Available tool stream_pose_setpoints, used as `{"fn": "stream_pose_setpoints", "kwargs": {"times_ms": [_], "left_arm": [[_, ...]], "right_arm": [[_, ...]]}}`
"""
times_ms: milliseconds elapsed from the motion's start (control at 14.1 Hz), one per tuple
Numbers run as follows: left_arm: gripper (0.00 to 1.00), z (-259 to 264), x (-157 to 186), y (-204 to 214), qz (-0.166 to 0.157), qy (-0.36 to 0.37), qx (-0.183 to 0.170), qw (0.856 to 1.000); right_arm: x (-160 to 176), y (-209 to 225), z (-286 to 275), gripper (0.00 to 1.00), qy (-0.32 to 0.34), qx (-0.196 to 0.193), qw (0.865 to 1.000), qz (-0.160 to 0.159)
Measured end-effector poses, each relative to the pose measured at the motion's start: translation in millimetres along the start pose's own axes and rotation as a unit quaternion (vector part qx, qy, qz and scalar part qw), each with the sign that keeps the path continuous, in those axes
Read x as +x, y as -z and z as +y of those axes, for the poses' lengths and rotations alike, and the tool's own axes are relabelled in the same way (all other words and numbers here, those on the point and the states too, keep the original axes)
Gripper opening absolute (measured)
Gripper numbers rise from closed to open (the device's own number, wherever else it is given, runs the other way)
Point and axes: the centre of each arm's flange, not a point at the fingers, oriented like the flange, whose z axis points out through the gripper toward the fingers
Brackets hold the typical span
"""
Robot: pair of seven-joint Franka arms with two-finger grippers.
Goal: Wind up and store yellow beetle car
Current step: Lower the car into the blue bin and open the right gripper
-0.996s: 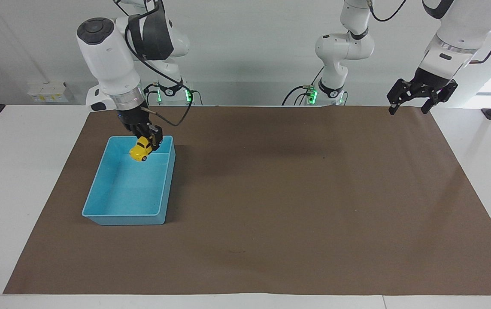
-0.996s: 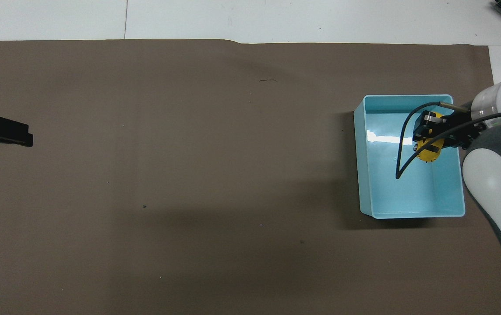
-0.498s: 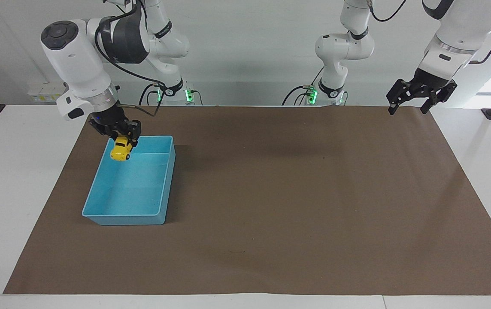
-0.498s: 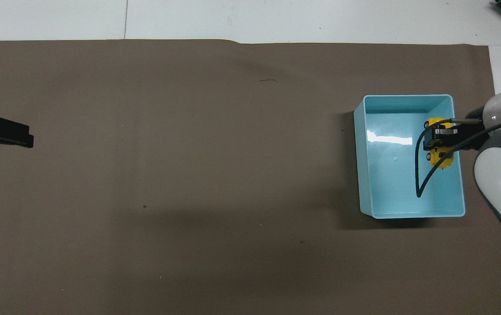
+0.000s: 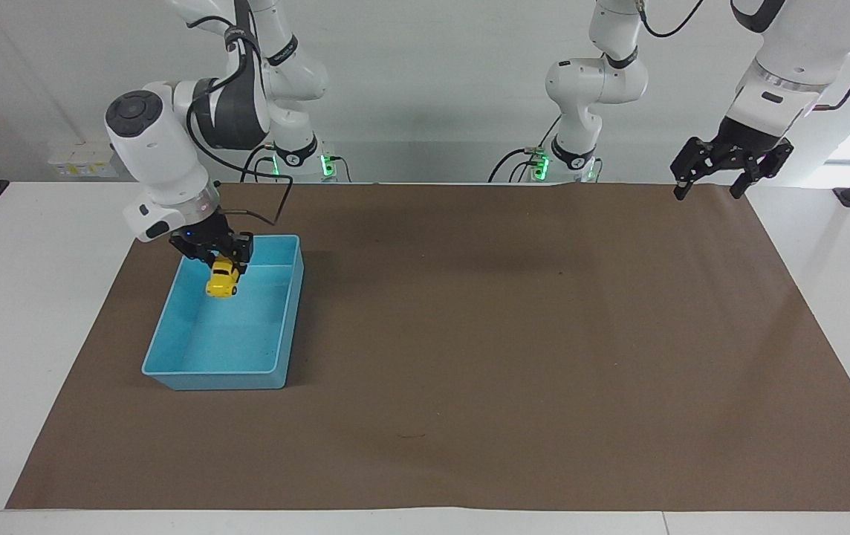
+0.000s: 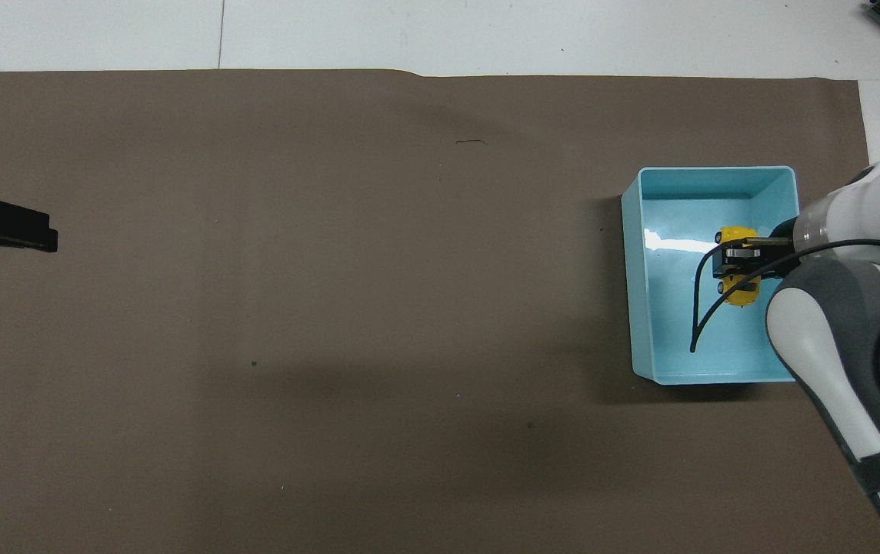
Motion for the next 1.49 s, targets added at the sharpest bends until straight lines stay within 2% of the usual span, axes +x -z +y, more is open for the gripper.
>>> {"fn": "stream_pose_setpoints", "kwargs": {"times_ms": [213, 711, 1493], "left_arm": [[1.0, 0, 4, 4, 0.021, 0.0, -0.001, 1.0], [1.0, 0, 5, 5, 0.025, 0.0, -0.001, 1.0], [1.0, 0, 0, 0, 0.001, -0.009, 0.0, 1.0]], "right_arm": [[-4, -23, 1, 0.51, -0.001, 0.001, 1.0, 0.008], [-8, -65, 12, 0.51, -0.002, 0.003, 1.0, 0.019], [-13, -111, 24, 0.51, 0.015, 0.005, 1.0, 0.027]]}}
